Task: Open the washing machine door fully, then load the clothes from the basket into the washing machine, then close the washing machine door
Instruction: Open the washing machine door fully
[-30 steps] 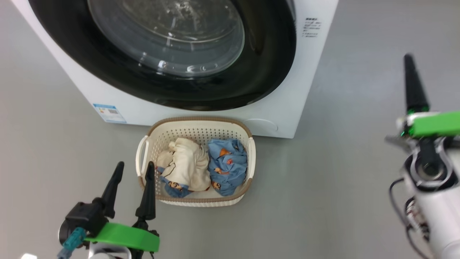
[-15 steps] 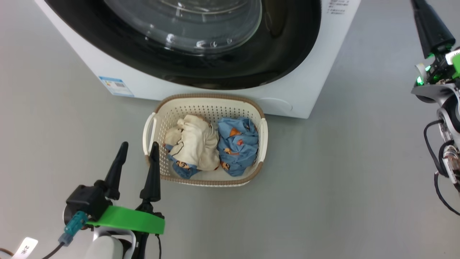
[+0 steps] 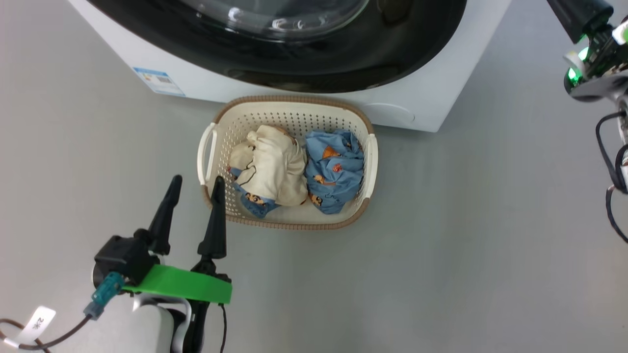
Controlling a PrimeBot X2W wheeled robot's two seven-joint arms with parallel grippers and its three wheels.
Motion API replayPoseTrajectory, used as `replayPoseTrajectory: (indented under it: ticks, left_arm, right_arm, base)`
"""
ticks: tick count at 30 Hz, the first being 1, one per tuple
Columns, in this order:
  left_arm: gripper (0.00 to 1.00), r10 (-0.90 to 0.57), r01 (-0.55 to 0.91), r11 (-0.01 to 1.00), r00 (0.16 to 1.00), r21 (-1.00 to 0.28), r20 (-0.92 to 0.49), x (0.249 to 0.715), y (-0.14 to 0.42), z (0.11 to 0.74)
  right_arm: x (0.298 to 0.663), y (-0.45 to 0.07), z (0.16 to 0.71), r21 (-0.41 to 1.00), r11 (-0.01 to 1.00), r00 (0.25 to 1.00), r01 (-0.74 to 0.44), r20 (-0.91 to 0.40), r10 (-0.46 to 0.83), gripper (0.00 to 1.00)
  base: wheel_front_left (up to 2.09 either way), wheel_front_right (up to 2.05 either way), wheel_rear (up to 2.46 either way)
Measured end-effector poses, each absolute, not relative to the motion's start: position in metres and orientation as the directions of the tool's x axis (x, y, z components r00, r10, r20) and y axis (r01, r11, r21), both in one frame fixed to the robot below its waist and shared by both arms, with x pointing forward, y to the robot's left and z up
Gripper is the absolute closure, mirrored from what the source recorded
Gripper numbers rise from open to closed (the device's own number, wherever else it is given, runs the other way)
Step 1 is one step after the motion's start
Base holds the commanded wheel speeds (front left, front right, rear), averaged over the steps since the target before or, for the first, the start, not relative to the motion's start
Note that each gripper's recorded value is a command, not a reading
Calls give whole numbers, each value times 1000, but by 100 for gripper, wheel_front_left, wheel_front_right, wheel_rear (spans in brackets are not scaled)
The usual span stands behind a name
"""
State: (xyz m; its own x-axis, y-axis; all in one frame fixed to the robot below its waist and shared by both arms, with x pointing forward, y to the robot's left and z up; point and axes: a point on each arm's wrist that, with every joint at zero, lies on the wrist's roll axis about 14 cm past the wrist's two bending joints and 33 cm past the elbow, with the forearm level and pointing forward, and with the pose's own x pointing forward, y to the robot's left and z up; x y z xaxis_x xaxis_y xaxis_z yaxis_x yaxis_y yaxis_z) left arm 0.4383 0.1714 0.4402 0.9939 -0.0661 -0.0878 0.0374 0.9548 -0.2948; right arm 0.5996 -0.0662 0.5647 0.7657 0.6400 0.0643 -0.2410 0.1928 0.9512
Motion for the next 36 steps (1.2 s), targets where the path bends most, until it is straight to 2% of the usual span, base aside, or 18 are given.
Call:
replayPoseTrajectory:
  ticks: [20,36]
  left_arm:
    - [0,-59,14,956,988,-294,-143,458,176,412]
    - [0,-39,-12,950,987,-311,-158,459,183,406]
  right_arm:
    - [637,-30,540,954,170,668,-249,41,743,100]
    - [643,-11,533,954,154,620,-259,41,784,100]
  base:
    - [0,0,0]
    - [0,0,0]
